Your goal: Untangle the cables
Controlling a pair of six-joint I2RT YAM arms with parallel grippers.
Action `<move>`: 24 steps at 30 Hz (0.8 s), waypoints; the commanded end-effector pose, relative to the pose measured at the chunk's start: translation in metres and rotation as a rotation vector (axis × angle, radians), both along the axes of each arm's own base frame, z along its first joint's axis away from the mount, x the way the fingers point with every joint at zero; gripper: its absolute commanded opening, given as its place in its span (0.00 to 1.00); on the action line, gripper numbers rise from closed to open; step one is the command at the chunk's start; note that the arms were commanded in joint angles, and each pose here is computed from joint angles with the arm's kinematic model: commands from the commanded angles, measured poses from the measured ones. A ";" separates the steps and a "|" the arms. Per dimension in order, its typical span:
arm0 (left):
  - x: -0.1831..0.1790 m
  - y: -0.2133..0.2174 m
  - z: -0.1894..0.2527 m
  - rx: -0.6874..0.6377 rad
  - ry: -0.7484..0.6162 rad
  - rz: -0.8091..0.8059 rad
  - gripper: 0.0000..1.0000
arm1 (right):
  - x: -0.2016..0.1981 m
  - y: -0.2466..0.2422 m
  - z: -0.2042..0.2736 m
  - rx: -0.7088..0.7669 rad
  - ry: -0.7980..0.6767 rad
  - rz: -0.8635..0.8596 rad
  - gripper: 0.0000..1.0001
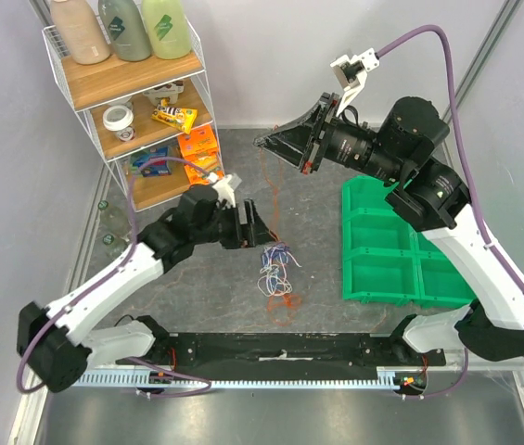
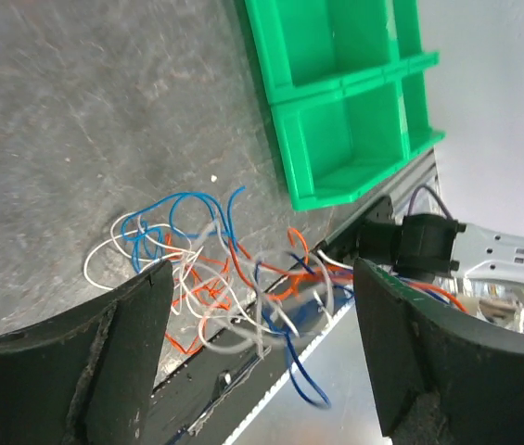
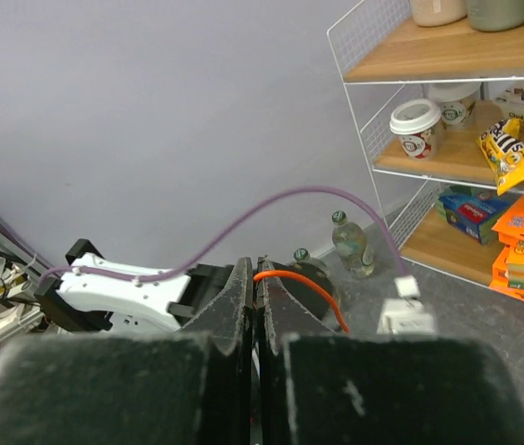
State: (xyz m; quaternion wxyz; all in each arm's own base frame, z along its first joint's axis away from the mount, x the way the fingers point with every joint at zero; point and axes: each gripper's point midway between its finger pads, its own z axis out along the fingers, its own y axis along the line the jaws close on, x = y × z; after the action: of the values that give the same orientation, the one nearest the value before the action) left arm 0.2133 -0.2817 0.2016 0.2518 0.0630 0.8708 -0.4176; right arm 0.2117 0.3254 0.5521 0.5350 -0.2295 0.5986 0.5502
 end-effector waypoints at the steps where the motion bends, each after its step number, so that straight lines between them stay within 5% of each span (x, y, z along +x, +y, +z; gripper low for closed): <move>1: 0.011 0.041 0.004 0.106 -0.098 0.185 0.81 | -0.010 -0.012 0.016 0.031 -0.044 -0.009 0.00; 11: -0.003 0.019 0.020 0.002 -0.124 0.050 0.76 | -0.007 -0.011 0.015 0.033 -0.041 -0.016 0.00; 17: -0.006 0.008 0.019 -0.027 -0.097 0.008 0.59 | -0.006 -0.010 0.015 0.037 -0.040 -0.020 0.00; 24: -0.021 -0.007 0.011 -0.041 -0.062 -0.091 0.73 | -0.004 -0.012 0.009 0.028 -0.034 -0.033 0.00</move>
State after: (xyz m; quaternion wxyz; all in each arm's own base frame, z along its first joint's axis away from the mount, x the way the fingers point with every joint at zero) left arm 0.1985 -0.2772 0.2062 0.2660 0.0777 0.8638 -0.4208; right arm 0.2135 0.3226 0.5459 0.5353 -0.2220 0.6069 0.5438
